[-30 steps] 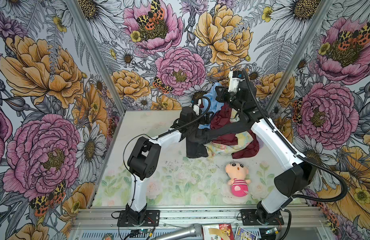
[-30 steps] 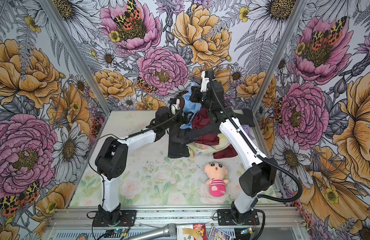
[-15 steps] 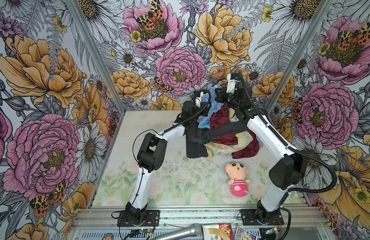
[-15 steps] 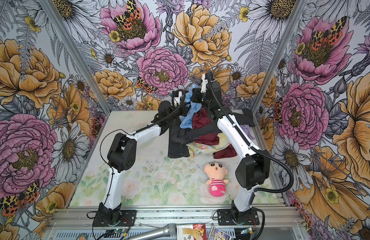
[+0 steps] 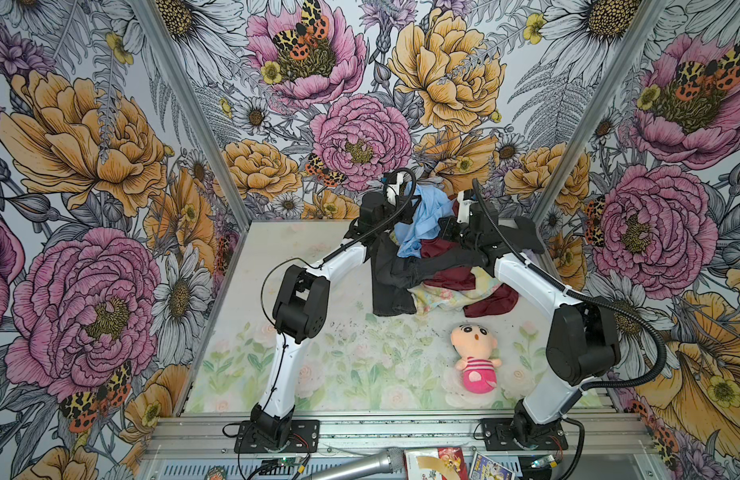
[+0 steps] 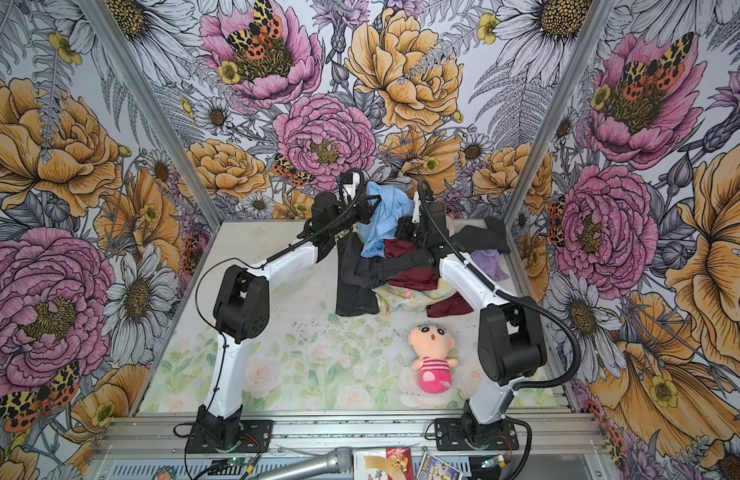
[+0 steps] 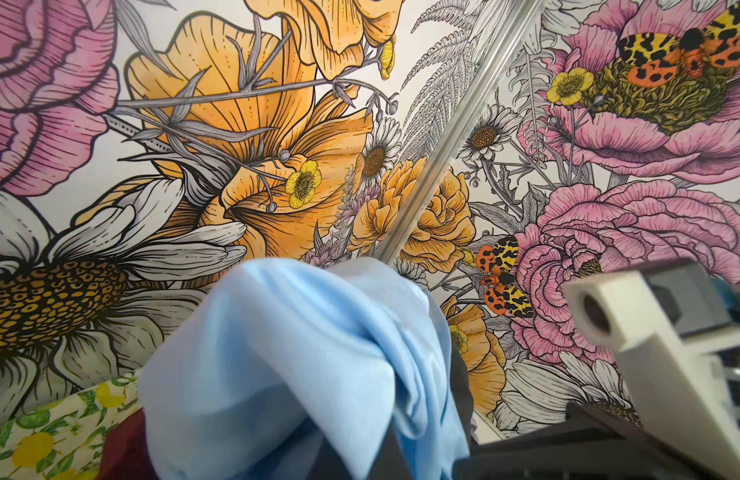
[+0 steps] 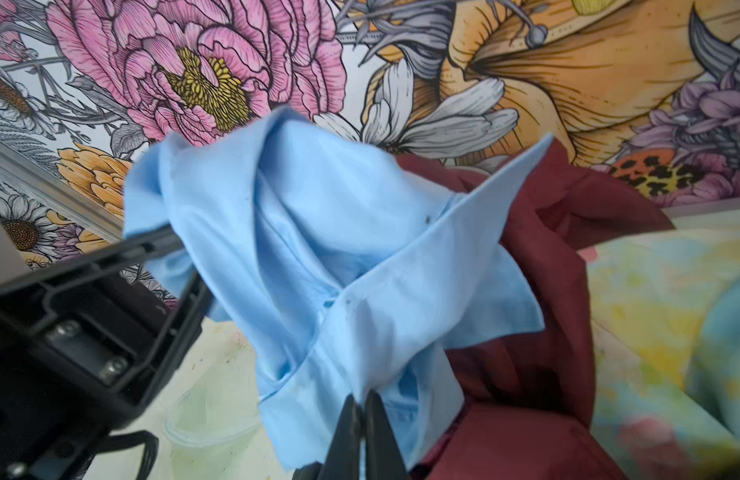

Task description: Pick out a specific cloth from the pile

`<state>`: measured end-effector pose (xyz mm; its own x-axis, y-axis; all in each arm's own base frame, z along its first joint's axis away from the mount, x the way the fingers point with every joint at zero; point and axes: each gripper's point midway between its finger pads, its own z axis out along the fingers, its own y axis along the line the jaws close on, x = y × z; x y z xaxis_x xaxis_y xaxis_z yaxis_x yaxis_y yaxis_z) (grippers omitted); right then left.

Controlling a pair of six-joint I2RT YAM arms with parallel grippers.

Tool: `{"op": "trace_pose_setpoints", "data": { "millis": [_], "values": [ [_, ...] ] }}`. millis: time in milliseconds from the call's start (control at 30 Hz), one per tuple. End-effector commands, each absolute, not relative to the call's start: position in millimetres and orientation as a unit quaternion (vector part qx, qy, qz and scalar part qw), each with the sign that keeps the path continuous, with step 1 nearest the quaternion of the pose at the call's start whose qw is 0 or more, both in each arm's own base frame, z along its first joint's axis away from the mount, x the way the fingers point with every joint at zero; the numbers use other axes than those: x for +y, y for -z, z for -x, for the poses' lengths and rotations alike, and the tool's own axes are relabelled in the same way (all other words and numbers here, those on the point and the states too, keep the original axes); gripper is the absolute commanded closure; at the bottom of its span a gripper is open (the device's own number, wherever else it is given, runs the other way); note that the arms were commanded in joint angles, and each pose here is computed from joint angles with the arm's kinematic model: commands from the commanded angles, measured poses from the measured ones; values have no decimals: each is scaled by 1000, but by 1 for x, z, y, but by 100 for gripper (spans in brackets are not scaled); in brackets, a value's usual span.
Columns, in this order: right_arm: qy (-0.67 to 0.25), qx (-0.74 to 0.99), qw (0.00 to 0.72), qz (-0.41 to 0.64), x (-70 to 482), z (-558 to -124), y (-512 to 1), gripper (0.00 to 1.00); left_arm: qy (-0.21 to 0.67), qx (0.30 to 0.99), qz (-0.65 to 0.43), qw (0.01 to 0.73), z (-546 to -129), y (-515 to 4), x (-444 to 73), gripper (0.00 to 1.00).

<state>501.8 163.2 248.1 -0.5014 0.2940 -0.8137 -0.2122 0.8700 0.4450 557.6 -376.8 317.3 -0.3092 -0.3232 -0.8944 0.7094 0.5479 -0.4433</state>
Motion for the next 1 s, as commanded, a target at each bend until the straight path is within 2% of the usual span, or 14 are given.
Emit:
{"op": "trace_pose_setpoints", "data": {
  "millis": [0,67,167,233,400,633,967],
  "values": [
    [-261,800,540,1,159,-486,-271,63,477,633,-158,589,-543,-382,-379,100],
    [-263,802,537,-3,154,-474,-255,43,478,633,-161,587,-539,-394,-382,100],
    [-282,794,538,-20,151,-453,-233,29,478,638,-156,583,-536,-409,-384,100],
    [-295,784,545,-30,149,-442,-219,24,478,641,-155,581,-534,-419,-383,100],
    [-263,801,537,-30,143,-433,-196,20,441,668,-165,576,-528,-441,-379,100],
    [-261,803,535,-14,153,-431,-193,19,418,690,-175,565,-510,-467,-350,100],
    [-256,803,538,19,181,-431,-198,19,413,669,-186,589,-470,-525,-302,100]
  ]
}}
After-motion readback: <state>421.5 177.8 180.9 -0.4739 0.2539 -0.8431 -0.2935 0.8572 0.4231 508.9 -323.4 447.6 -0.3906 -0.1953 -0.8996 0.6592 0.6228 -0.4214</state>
